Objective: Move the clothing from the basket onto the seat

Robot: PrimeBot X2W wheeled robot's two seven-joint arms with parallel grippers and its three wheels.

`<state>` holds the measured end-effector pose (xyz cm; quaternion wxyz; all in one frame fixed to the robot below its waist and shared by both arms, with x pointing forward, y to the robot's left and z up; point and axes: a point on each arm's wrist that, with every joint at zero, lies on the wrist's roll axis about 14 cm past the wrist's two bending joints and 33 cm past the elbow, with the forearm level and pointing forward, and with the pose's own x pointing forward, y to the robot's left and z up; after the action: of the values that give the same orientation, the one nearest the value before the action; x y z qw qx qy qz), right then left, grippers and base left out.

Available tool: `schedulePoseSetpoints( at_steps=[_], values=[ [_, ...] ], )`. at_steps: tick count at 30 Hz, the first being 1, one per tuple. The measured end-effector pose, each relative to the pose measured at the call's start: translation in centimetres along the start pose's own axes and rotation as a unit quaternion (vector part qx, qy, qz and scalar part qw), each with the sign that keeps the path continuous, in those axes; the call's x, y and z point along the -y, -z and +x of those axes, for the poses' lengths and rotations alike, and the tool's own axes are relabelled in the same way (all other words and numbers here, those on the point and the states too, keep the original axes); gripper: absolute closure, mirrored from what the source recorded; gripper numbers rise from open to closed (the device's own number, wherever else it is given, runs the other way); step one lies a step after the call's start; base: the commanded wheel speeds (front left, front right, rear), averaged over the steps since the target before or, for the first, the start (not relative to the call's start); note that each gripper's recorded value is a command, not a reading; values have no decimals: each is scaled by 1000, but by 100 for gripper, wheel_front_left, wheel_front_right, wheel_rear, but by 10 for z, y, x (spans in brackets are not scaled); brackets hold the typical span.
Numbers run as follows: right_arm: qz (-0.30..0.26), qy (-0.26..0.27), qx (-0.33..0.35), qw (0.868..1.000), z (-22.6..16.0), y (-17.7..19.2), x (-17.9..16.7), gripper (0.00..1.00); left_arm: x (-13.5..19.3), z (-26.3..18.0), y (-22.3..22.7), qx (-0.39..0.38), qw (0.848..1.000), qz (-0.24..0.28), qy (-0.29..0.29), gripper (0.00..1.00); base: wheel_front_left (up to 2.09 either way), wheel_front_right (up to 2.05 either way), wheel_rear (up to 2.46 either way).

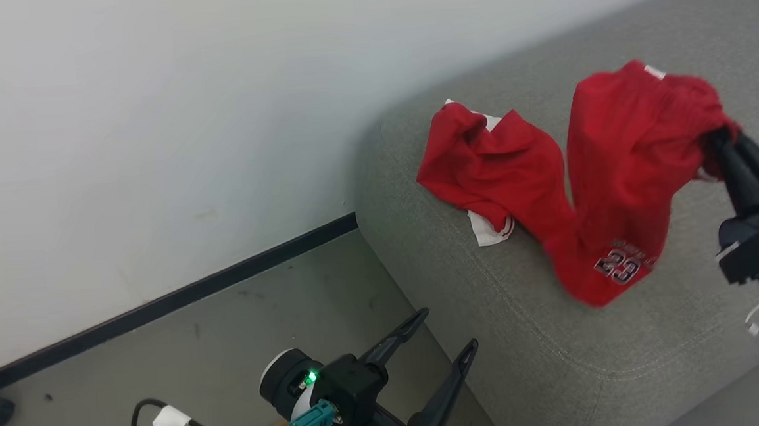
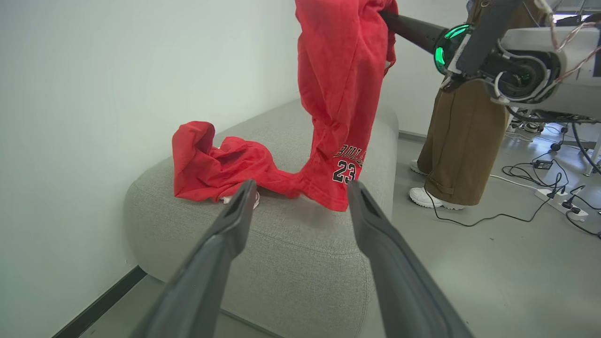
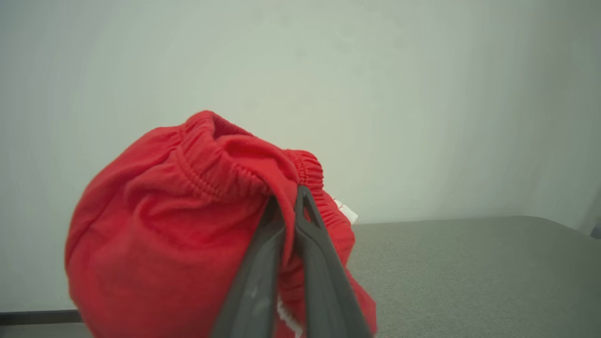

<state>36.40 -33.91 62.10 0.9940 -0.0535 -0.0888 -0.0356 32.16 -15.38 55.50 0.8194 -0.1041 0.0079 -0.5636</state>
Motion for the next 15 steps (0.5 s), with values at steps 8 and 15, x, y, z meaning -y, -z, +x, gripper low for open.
schedulePoseSetpoints(
  at_steps=[8,15],
  values=[
    [-16,34,25,999,46,-27,35,100,-23,0,-8,11,1000,8,-16,0,0,0,0],
    [-28,80,26,996,75,-34,73,100,-40,2,-18,25,999,19,-25,0,0,0,0]
  ],
)
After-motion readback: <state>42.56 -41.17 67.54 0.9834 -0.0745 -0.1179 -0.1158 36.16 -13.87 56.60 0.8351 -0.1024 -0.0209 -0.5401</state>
